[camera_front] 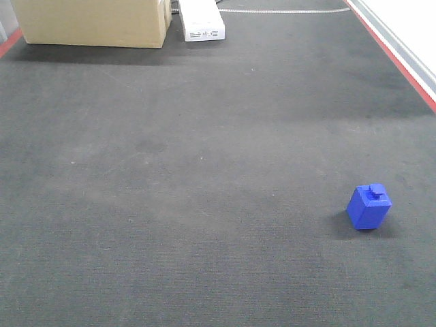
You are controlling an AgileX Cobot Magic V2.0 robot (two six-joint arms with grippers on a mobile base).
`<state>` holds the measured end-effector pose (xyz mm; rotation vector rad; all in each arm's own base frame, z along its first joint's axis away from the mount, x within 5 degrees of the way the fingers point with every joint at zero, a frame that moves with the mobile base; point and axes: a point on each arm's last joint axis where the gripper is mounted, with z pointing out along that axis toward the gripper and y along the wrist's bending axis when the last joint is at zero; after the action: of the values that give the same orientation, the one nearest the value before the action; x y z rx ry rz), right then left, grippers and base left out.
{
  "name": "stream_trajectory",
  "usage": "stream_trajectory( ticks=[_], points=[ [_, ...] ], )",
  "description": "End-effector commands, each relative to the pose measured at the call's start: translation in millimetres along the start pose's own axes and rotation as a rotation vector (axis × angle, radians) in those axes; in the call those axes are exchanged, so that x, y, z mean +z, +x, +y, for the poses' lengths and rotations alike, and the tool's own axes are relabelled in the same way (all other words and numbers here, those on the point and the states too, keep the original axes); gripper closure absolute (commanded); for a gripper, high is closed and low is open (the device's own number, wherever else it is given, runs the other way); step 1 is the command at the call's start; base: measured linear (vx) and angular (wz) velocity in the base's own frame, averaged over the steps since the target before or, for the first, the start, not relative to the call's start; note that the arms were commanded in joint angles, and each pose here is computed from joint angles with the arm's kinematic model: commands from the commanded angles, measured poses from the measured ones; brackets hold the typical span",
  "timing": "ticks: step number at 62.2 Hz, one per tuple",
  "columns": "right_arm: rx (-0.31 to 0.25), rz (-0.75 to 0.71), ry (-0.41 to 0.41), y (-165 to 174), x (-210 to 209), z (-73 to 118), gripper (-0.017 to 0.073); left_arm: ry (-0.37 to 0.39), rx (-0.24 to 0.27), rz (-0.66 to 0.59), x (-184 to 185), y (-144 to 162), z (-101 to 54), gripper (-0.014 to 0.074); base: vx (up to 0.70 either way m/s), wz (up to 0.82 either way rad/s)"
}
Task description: Pour parts from conveyor to right shelf
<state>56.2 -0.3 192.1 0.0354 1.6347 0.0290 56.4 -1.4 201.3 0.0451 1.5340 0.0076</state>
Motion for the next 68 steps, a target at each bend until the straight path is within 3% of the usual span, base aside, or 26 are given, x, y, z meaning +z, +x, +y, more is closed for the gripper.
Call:
stream_trajectory(
  ticks=[1, 45, 51, 60, 68],
  points=[
    [-0.01, -0.063, 0.001, 0, 0, -0.1, 0.0569, -0.001, -0.009, -0.054, 0, 3, -0.1, 0.06, 0.0, 0.0],
    [-0.003, -0.074, 0.0, -1, 0, -0.1, 0.0569, -0.001, -0.009, -0.054, 0, 3, -0.1, 0.06, 0.0, 0.0],
    [-0.068, -0.123, 0.003, -6, 0, 0.1, 0.0569, -0.001, -0.009, -0.054, 0, 3, -0.1, 0.06, 0.0, 0.0],
    [-0.01, -0.209, -0.009, -19, -3, 1.1, 0.0569, -0.001, -0.009, -0.054, 0, 3, -0.1, 0.06, 0.0, 0.0],
    [-0.017, -0.233, -0.007, -40, -8, 1.7, 0.0569, -0.001, -0.009, -0.054, 0, 3, -0.1, 0.06, 0.0, 0.0]
  ],
)
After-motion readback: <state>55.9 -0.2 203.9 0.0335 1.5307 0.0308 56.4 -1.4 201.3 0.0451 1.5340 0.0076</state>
